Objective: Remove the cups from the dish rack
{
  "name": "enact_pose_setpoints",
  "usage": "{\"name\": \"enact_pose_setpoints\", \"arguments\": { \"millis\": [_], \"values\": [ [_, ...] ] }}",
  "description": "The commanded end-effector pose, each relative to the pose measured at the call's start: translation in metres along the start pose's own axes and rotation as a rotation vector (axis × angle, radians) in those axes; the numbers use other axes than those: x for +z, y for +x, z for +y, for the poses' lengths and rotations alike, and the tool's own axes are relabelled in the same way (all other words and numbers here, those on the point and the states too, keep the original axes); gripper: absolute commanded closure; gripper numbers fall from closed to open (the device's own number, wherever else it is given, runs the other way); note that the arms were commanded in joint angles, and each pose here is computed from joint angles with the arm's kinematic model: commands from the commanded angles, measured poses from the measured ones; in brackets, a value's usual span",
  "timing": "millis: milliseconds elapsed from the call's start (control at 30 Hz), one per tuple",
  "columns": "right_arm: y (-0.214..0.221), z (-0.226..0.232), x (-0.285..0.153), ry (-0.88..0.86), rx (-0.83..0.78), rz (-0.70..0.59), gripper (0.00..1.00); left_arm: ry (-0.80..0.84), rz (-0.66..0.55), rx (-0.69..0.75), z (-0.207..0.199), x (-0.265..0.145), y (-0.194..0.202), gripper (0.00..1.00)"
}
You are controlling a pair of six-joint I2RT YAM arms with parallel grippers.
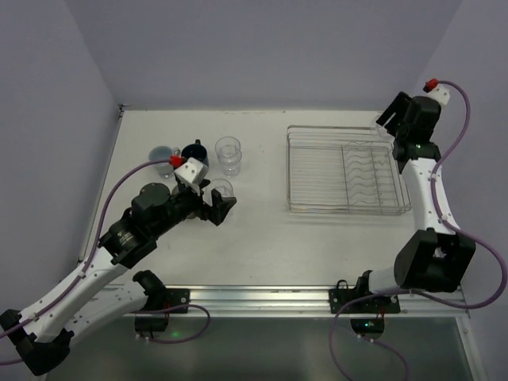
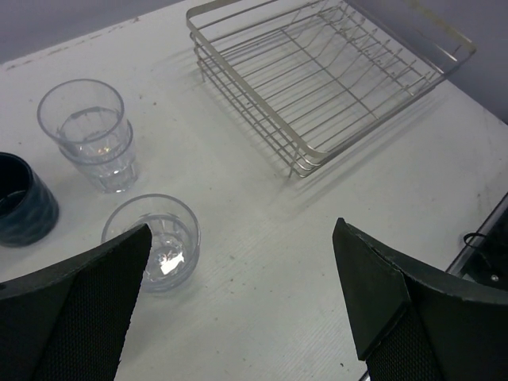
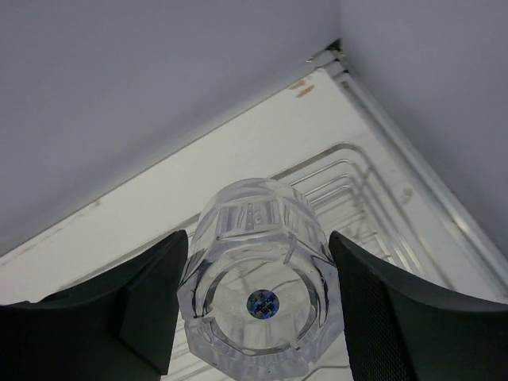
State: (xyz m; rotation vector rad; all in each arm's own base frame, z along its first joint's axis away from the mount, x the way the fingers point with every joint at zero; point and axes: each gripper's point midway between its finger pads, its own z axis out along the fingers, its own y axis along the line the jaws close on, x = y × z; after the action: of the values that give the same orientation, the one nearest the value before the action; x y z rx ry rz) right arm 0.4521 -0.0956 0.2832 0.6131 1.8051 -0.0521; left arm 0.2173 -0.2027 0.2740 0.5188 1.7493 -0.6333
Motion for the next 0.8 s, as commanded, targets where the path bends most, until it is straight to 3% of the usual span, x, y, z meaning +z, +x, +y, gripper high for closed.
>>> {"name": "enact_pose_setpoints", "arguments": {
  "millis": [0,100,267,333,567,767],
  "values": [
    [0.004,0.064,-0.043,-0.254,0.106,-0.005,0.77,0.123,-0.135,-0.046,-0.027,-0.007,-0.054,0.0],
    [0.053,0.1,-0.086,-0.475,0.192,0.095,0.79,0.185,-0.117,-0.101,-0.04,0.002,-0.056,0.0],
    [0.068,0.14,-0.152,-0.824,0.402,0.212,0.83,0.301,-0.104,-0.206,-0.064,0.019,-0.06,0.0],
    [0.077,0.157,-0.187,-0.981,0.414,0.284,0.83,0.323,-0.095,-0.244,-0.068,0.031,-0.06,0.0],
    [0.103,0.181,-0.258,-1.235,0.467,0.403,0.83,0.445,-0.067,-0.352,-0.091,0.065,-0.06,0.08],
    [0.116,0.184,-0.274,-1.32,0.474,0.466,0.82,0.508,-0.073,-0.412,-0.101,0.083,-0.066,0.14]
  ]
}}
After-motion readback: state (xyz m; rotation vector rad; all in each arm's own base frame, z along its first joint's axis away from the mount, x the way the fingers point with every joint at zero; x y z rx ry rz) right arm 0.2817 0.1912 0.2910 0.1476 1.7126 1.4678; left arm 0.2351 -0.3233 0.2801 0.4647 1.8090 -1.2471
